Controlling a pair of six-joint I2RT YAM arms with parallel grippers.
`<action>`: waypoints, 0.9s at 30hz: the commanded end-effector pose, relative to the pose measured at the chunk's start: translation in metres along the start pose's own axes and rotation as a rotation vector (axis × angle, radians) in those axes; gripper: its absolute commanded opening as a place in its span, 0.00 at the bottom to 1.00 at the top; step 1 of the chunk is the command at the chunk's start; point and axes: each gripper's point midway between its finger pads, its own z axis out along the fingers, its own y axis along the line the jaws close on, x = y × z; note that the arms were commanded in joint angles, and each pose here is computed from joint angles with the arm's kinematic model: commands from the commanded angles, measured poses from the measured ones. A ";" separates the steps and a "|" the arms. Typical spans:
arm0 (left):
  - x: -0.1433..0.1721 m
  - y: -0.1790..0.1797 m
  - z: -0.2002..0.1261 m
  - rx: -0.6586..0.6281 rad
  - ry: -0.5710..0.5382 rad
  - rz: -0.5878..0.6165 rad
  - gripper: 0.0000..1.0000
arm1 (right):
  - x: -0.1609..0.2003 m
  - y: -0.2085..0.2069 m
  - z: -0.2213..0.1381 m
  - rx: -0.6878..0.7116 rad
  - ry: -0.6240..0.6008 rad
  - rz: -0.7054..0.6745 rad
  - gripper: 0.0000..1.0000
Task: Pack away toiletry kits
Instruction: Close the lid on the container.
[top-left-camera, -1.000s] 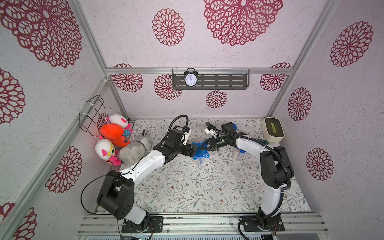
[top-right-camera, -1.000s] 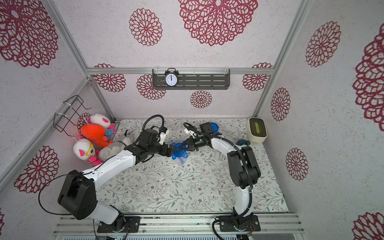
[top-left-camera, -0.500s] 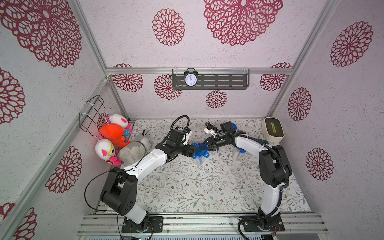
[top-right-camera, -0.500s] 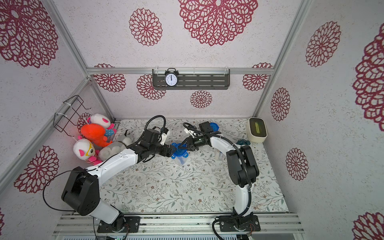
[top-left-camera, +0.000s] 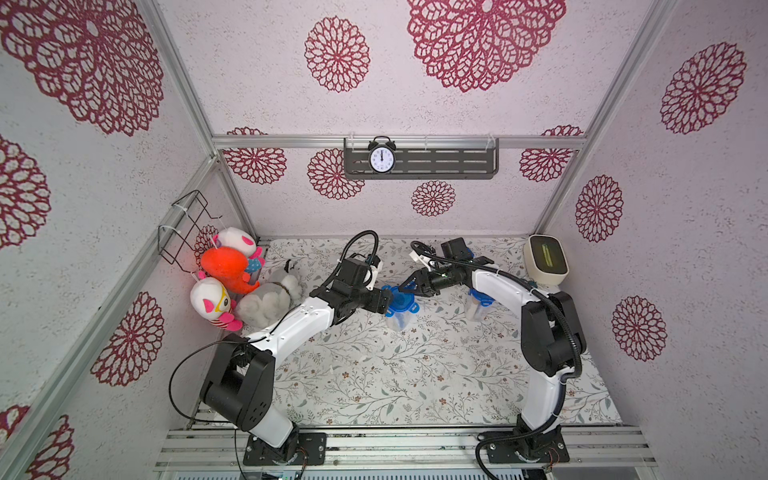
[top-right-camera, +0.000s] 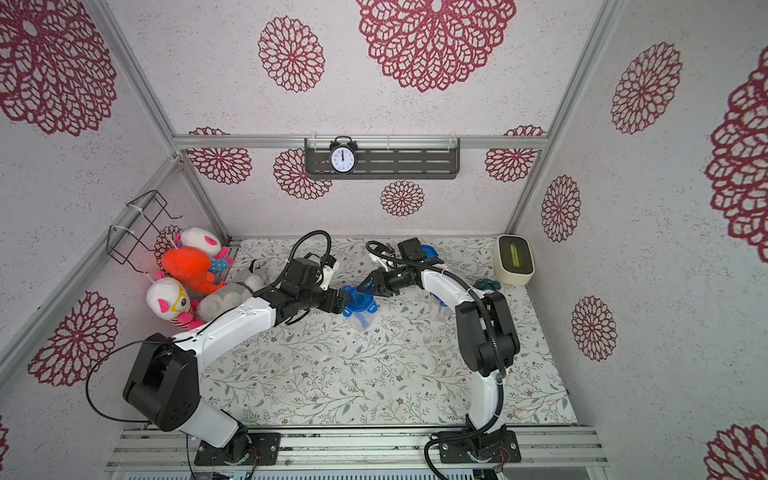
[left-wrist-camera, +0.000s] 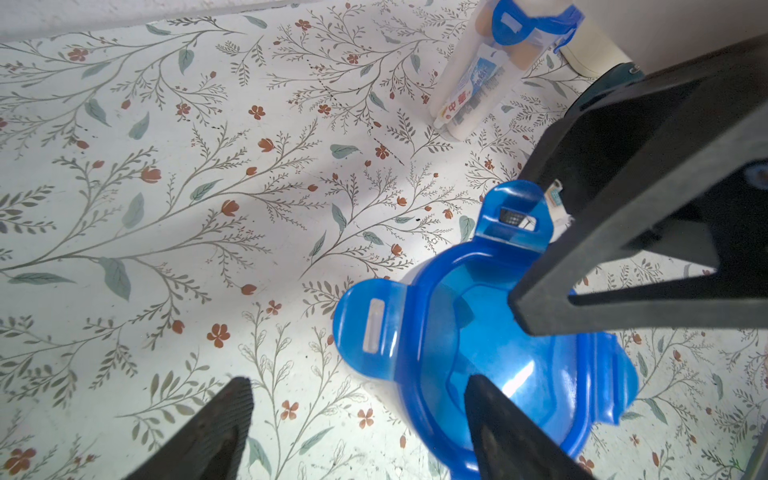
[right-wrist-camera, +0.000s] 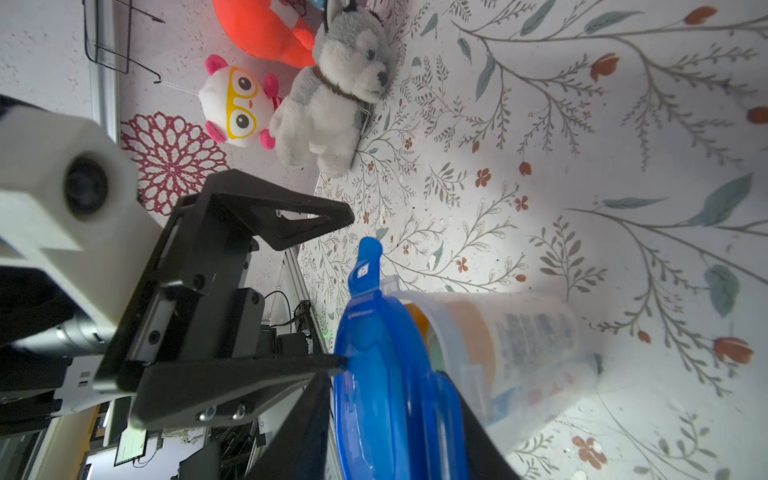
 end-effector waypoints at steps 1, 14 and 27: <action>0.039 0.018 0.012 -0.068 0.146 0.000 0.83 | -0.014 0.010 -0.024 0.099 -0.072 -0.087 0.43; 0.037 0.016 0.017 -0.050 0.155 -0.003 0.83 | -0.034 0.008 -0.069 0.367 -0.249 -0.153 0.50; -0.040 -0.013 -0.018 0.058 -0.089 0.038 0.88 | -0.015 0.015 -0.113 0.682 -0.504 -0.425 0.99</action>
